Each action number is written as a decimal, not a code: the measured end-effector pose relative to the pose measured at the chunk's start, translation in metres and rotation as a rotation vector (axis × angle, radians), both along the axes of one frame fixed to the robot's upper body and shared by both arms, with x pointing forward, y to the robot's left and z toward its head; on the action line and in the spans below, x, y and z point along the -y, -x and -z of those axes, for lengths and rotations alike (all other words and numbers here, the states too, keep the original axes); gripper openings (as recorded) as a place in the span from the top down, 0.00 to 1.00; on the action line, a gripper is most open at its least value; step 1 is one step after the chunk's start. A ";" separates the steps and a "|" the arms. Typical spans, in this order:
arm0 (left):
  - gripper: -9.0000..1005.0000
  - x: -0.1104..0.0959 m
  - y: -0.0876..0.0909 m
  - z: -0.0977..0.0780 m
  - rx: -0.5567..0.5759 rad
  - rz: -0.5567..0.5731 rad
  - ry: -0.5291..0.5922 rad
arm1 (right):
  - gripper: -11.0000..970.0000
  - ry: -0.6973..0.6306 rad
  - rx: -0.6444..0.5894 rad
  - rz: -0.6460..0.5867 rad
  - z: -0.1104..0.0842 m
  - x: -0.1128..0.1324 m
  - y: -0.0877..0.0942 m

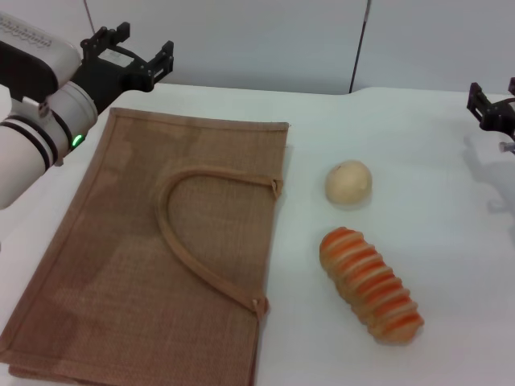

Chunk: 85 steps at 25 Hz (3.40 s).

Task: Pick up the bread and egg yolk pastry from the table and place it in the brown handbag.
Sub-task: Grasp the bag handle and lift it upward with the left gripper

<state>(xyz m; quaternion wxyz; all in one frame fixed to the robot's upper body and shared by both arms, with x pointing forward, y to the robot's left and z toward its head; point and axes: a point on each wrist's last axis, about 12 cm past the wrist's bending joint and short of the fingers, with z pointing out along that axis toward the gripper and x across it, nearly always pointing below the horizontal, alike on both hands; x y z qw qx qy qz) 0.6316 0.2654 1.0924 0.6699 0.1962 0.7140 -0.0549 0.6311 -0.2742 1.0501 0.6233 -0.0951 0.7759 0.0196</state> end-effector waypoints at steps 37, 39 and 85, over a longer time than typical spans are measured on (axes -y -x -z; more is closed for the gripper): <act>0.39 0.002 -0.018 -0.053 -0.771 0.226 -0.023 | 0.32 0.007 -0.043 0.027 0.005 0.007 0.001; 0.40 -0.001 -0.018 -0.060 -0.819 0.241 -0.041 | 0.32 0.007 -0.041 0.026 0.004 0.006 0.000; 0.48 0.011 -0.023 -0.038 -1.043 0.171 -0.232 | 0.32 0.005 -0.031 0.014 0.000 0.001 -0.004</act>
